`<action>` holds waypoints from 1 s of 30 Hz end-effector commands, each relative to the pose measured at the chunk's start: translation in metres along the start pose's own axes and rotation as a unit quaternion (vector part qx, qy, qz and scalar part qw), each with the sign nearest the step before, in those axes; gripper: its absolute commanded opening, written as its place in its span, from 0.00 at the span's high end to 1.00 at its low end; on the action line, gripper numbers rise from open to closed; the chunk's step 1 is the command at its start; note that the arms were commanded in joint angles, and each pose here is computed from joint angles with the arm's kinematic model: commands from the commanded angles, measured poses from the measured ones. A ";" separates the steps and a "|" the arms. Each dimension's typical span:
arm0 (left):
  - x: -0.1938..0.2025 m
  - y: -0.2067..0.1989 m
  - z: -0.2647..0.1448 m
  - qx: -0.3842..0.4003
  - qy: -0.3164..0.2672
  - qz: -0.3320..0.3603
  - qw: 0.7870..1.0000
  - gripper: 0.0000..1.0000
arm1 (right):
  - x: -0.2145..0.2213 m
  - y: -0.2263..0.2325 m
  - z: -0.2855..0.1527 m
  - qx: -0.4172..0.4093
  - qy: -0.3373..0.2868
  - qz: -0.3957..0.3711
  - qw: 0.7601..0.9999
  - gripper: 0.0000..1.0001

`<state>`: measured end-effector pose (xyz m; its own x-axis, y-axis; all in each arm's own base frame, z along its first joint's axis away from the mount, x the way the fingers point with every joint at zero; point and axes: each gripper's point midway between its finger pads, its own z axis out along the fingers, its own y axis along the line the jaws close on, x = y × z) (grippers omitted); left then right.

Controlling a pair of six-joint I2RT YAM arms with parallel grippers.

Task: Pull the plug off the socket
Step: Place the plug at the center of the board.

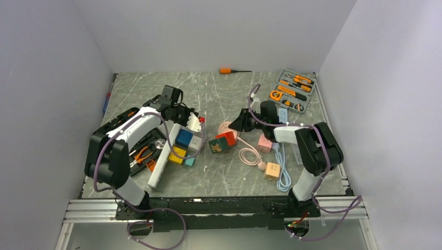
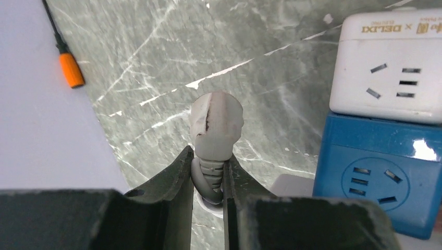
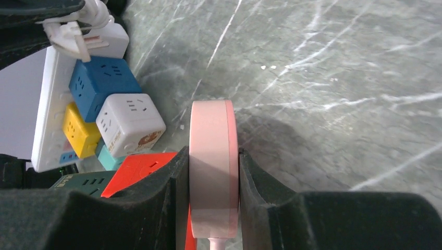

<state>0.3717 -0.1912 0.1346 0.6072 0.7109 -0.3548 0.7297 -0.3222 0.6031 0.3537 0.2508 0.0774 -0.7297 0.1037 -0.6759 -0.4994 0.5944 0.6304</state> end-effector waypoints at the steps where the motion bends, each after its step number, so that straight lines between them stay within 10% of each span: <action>1: 0.015 0.048 -0.003 -0.057 0.029 -0.019 0.998 1.00 | -0.022 0.012 -0.013 -0.009 -0.034 -0.010 0.999 1.00; 5: 0.029 0.055 0.005 -0.049 0.048 -0.095 0.993 0.81 | -0.028 0.020 -0.018 -0.016 -0.041 -0.017 0.999 1.00; 11: 0.026 0.066 -0.001 -0.077 0.044 -0.156 0.984 0.02 | -0.035 0.030 -0.024 -0.026 -0.051 -0.020 0.998 1.00; 20: -0.031 0.117 -0.081 -0.138 -0.007 -0.234 0.962 0.01 | -0.052 0.045 -0.033 -0.034 -0.071 -0.022 0.997 1.00; 30: -0.147 0.089 -0.156 -0.169 -0.057 -0.116 0.977 0.00 | -0.076 0.090 -0.039 -0.059 -0.089 -0.039 0.993 1.00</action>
<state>0.3491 -0.2137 0.3542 0.4187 0.6702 -0.6128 0.7119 0.1767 0.6797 0.3432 0.2452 0.1302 -0.6902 0.1592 -0.7059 -0.5082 0.5878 0.6294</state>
